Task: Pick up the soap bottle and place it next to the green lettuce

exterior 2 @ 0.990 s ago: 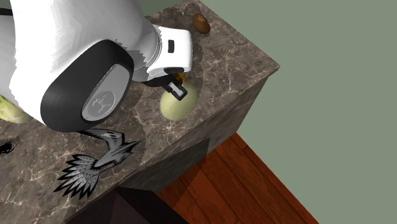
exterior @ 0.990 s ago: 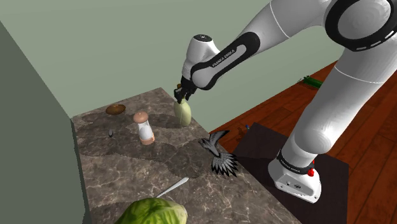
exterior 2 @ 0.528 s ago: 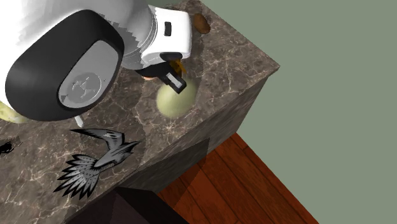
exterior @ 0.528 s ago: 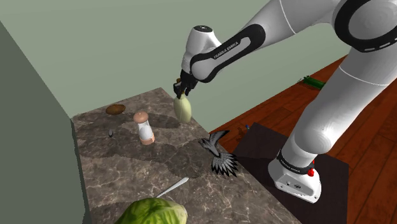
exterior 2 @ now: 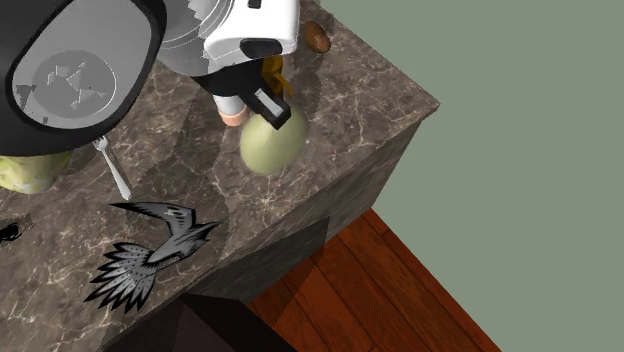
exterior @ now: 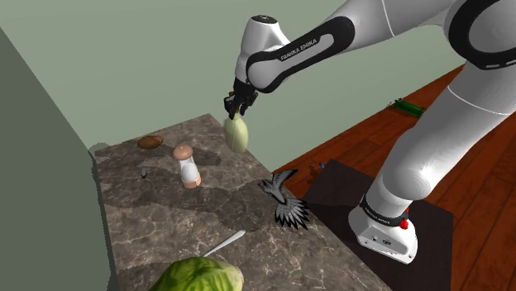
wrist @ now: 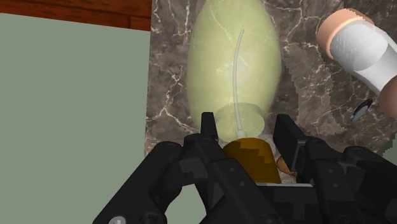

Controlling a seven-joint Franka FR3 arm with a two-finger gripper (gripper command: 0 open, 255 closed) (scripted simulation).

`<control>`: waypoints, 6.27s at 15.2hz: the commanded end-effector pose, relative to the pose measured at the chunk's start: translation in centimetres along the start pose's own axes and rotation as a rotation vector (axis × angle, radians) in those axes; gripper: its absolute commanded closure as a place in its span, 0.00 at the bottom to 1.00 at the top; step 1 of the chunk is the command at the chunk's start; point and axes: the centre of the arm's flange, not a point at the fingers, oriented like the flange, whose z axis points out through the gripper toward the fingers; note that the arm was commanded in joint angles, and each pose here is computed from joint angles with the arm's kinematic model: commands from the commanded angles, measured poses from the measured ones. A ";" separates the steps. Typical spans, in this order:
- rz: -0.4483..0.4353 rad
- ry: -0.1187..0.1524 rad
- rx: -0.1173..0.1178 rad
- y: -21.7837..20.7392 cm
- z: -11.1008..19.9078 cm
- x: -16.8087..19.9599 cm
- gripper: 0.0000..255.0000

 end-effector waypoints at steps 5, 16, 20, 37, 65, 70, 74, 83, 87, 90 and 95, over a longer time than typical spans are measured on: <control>0.000 0.000 0.000 -0.3 -3.1 1.0 1.00; 0.000 0.000 0.000 -0.8 -8.6 2.8 1.00; 0.000 0.000 0.000 -1.0 -10.6 3.4 1.00; 0.000 0.000 0.000 -1.8 -19.1 6.2 1.00; 0.000 0.000 0.000 -22.8 -21.7 -0.8 1.00; 0.000 0.000 0.000 -28.9 -20.9 -3.4 1.00; 0.000 0.000 0.000 -33.7 -20.2 -5.4 1.00; 0.000 0.000 0.000 -44.5 -18.8 -10.1 1.00; 0.000 0.000 0.000 -49.4 -18.2 -12.1 1.00; 0.000 0.000 0.000 -51.3 -17.4 -13.2 1.00; 0.000 0.000 0.000 -51.1 -14.9 -14.0 1.00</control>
